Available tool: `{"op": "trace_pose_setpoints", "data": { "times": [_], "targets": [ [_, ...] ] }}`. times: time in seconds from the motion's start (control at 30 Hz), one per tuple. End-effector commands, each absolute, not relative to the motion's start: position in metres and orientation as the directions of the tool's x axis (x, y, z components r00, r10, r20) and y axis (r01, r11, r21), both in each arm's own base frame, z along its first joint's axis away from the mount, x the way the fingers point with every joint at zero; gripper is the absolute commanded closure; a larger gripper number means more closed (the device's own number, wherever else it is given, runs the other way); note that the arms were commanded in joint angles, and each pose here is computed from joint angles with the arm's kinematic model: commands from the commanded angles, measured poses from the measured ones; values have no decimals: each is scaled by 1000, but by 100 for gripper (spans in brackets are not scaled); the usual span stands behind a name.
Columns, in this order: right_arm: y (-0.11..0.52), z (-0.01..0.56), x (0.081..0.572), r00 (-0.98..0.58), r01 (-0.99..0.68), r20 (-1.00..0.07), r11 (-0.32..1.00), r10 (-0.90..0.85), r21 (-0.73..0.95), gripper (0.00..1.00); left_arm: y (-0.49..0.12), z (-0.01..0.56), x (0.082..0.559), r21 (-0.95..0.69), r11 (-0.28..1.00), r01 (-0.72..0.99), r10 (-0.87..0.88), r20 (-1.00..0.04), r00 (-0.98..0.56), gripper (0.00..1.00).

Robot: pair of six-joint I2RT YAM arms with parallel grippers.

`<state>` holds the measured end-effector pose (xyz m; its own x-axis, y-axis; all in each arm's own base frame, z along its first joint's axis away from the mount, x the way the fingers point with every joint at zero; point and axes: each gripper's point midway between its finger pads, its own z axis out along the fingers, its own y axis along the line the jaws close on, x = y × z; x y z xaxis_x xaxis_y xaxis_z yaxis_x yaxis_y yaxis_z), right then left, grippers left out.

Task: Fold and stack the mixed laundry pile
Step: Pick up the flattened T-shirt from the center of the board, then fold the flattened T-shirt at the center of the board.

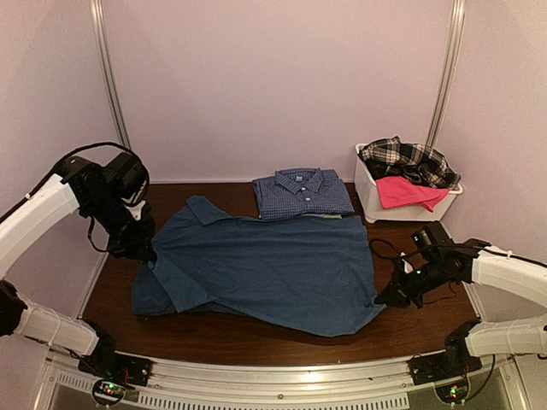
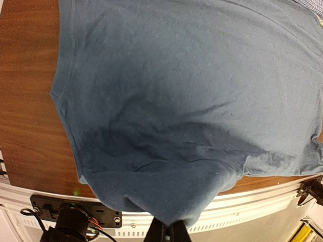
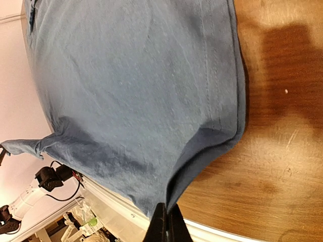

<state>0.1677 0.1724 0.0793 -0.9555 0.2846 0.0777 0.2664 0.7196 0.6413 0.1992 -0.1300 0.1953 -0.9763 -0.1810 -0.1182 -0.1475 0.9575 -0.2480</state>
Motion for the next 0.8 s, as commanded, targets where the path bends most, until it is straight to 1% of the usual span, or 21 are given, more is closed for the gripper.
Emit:
{"op": "trace_pose_setpoints", "data": {
  "times": [0.0, 0.17, 0.3, 0.4, 0.57, 0.77],
  "targets": [
    [172, 97, 195, -949, 256, 34, 703, 312, 663, 100, -120, 203, 232, -191, 980, -52, -87, -180, -980, 100],
    [170, 103, 221, -937, 285, 42, 690, 348, 665, 100, -123, 206, 272, -148, 988, 33, -1, -226, -974, 100],
    [168, 96, 235, -923, 330, 79, 673, 376, 662, 100, -135, 204, 300, -158, 986, 47, 6, -247, -969, 100],
    [165, 91, 243, -904, 378, 113, 644, 413, 665, 100, -131, 198, 323, -93, 995, 35, 10, -263, -965, 100],
    [164, 85, 261, -877, 420, 140, 592, 460, 688, 100, -143, 179, 355, -74, 996, 52, 32, -246, -969, 100],
    [166, 73, 282, -882, 419, 145, 606, 448, 676, 100, -144, 159, 373, -58, 997, 45, 31, -233, -972, 100]
  ]
}}
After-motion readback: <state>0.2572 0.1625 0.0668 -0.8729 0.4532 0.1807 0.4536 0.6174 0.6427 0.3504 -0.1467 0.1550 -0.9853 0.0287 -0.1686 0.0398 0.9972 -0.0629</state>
